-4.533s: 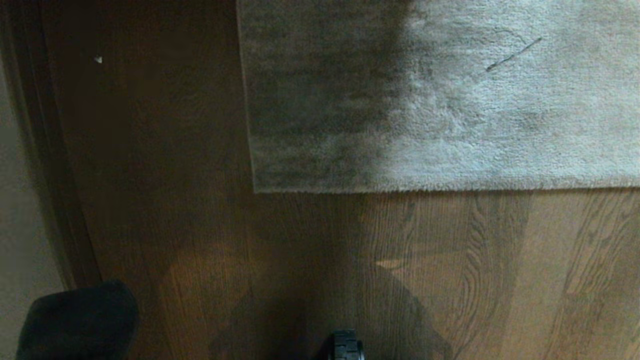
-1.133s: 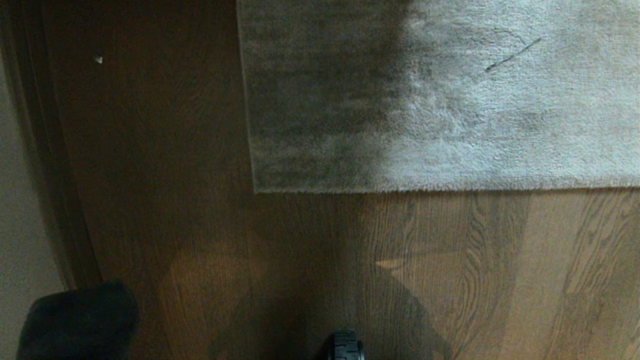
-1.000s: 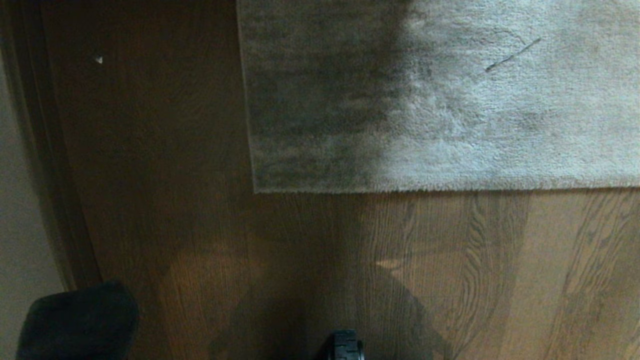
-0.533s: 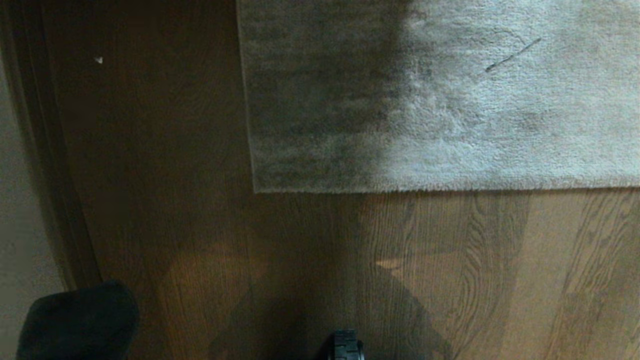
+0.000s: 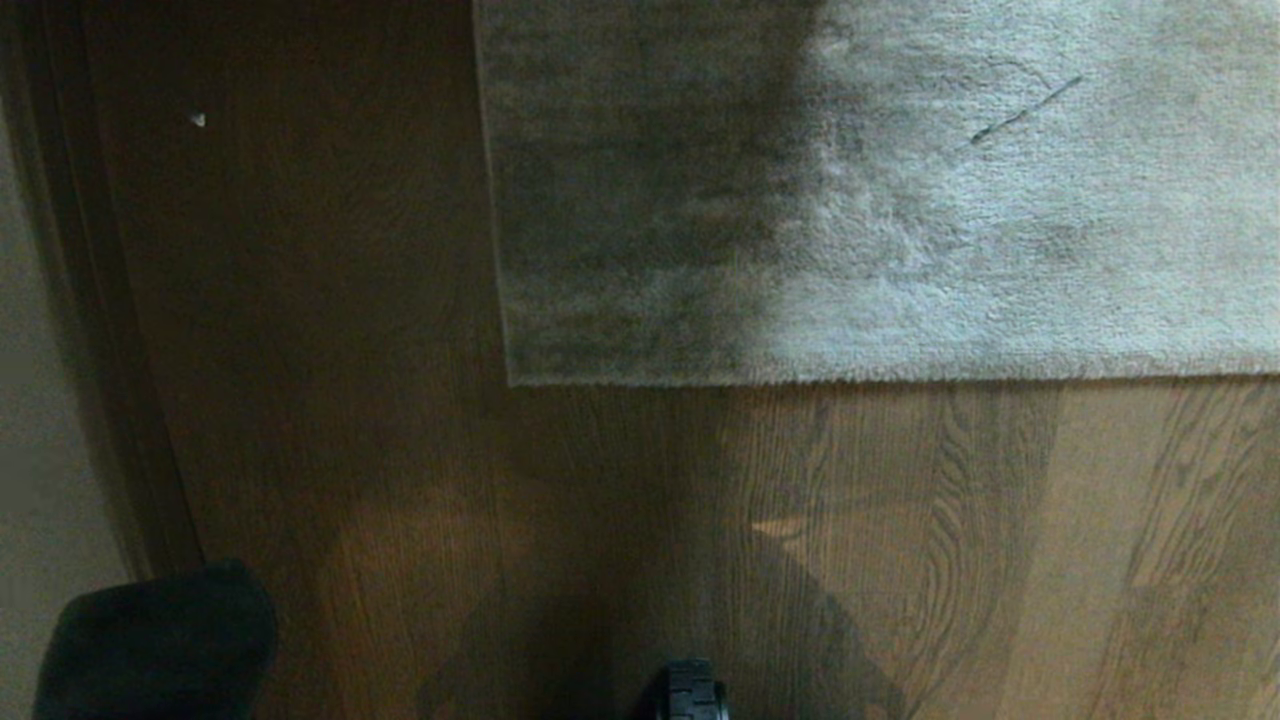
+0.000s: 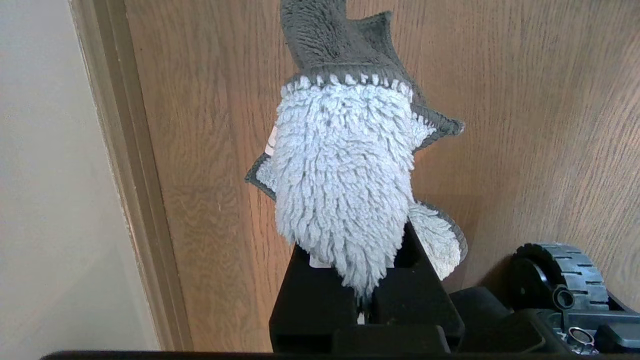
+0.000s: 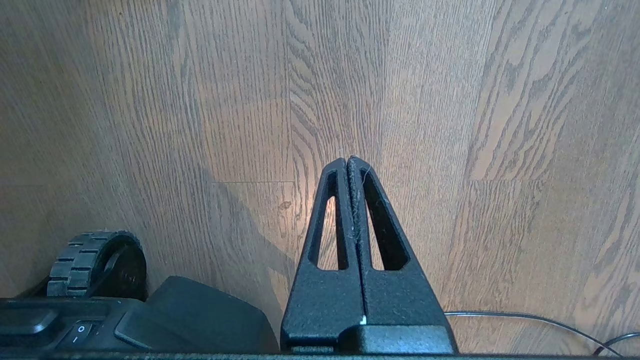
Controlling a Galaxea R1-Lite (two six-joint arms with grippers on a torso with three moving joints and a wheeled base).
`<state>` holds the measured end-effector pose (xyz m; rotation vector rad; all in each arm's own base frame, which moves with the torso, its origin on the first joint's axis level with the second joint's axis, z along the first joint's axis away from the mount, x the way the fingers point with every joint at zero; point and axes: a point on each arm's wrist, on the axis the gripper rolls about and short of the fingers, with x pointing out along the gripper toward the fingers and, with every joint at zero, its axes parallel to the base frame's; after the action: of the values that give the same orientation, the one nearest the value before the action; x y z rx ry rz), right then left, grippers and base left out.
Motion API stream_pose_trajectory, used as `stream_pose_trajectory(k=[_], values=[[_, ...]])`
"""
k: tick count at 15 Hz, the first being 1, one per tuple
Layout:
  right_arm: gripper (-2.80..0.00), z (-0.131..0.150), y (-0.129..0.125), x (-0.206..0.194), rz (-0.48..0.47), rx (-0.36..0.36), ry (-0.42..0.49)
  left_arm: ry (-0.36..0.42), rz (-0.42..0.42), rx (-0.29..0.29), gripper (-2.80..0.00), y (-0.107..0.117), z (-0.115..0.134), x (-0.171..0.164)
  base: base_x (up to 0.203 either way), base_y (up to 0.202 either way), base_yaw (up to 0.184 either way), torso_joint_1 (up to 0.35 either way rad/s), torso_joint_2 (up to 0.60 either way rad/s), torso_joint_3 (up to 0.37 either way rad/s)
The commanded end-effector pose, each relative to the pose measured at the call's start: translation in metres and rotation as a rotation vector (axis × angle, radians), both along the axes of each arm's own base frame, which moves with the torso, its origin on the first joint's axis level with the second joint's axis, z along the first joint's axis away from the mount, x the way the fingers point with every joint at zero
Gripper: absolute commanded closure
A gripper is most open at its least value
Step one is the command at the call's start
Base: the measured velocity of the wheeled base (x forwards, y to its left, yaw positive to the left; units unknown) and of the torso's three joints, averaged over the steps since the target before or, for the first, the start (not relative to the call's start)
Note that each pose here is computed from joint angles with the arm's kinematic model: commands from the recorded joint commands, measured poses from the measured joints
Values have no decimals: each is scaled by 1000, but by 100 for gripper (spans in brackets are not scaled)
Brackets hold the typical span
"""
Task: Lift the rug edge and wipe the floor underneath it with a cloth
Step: Put down the rag
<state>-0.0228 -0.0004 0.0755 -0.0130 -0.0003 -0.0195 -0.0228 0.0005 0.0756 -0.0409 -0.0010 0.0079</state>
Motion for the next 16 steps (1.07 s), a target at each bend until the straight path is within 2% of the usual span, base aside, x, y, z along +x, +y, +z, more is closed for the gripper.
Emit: stream_pose_trajectory(k=[1,16], values=[[0,0,0,0,0,-1,0,-1,0,-1,0,0,0,0,0,0,0,0,0,0],[0,0,0,0,0,-1,2,-1,-3,2,0,0,0,0,0,0,0,0,0,0]])
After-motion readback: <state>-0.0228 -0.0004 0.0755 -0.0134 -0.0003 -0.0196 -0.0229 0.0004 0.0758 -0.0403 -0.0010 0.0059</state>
